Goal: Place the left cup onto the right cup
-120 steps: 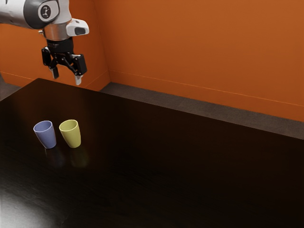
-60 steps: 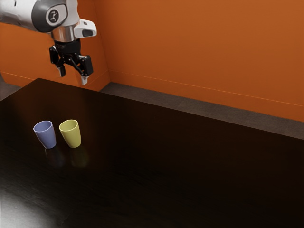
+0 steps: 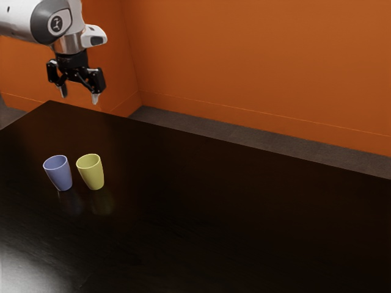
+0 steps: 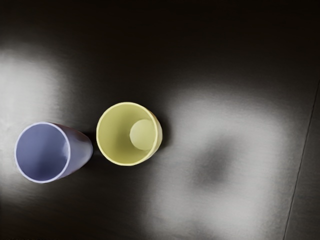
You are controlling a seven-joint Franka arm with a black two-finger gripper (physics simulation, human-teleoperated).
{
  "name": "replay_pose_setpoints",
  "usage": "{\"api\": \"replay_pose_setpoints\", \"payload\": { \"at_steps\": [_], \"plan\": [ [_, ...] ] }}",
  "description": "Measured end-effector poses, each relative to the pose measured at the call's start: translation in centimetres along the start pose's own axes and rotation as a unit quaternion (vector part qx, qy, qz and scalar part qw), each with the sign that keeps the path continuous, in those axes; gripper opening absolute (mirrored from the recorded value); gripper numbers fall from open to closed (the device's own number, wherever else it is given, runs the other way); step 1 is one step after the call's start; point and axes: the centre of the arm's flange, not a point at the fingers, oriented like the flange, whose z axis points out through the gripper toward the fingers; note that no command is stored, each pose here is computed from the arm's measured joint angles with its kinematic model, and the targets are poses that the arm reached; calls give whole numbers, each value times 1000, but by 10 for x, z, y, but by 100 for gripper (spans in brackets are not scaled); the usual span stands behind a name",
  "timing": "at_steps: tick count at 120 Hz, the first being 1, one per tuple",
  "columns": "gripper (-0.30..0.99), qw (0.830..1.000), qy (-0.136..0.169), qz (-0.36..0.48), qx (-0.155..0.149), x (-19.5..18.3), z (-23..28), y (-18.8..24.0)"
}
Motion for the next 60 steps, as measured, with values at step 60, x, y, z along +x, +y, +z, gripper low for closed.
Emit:
{"api": "replay_pose_setpoints", "payload": {
  "at_steps": [60],
  "plan": [
    [69,987,6,-163,6,9,18,-17]
  ]
}}
